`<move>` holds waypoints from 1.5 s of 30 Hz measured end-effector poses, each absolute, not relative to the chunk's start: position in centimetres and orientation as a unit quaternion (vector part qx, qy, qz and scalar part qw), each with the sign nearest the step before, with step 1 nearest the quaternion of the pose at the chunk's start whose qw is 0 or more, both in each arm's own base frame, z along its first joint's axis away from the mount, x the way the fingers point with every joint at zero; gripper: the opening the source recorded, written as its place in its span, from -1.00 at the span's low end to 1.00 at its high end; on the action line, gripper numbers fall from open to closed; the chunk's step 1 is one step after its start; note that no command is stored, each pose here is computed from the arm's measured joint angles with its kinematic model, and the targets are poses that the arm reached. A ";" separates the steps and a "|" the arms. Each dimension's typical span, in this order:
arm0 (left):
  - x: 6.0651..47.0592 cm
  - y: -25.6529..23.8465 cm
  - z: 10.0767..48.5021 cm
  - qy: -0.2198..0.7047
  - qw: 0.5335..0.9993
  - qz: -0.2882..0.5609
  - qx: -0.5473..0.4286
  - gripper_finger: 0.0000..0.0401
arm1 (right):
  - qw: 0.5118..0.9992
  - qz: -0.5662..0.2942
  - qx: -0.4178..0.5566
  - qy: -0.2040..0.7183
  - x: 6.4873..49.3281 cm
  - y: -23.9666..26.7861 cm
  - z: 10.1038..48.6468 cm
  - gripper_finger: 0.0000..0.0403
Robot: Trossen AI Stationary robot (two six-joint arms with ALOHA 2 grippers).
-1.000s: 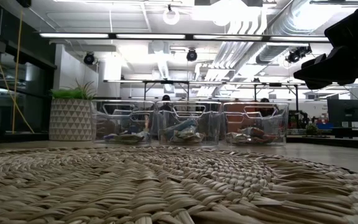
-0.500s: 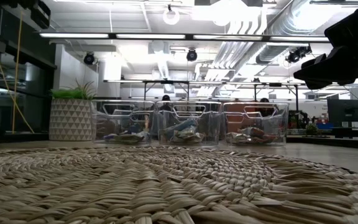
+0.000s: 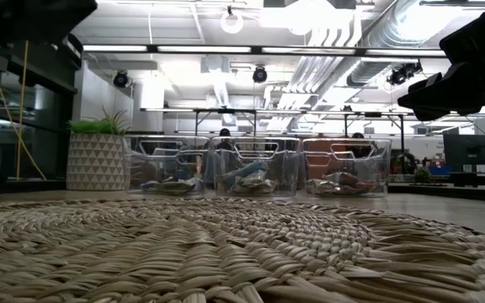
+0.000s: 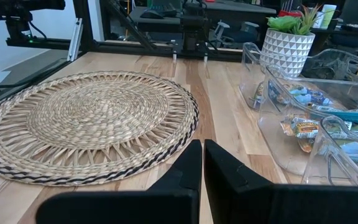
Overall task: Pick and place Granola Bars by type
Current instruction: Return to Home Position
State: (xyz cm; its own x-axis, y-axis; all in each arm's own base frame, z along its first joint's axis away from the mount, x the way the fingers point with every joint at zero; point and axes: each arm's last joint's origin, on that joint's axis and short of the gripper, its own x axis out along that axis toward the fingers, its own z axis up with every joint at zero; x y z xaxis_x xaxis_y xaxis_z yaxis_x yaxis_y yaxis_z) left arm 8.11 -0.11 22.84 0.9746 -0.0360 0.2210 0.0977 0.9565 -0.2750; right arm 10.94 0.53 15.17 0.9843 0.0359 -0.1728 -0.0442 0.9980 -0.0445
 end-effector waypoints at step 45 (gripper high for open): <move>9.7 0.1 16.9 -0.004 0.997 0.016 -0.081 -1.00 | 0.996 0.020 -0.024 0.086 10.9 0.5 15.2 -1.00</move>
State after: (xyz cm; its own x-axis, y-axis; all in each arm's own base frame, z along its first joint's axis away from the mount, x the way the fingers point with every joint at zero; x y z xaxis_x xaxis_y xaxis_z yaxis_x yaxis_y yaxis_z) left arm 9.72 0.09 16.92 0.9994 0.0332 0.0063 -0.0318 0.9865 -0.1607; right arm 10.94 0.53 15.18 0.9843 0.0362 -0.1727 -0.0445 0.9980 -0.0445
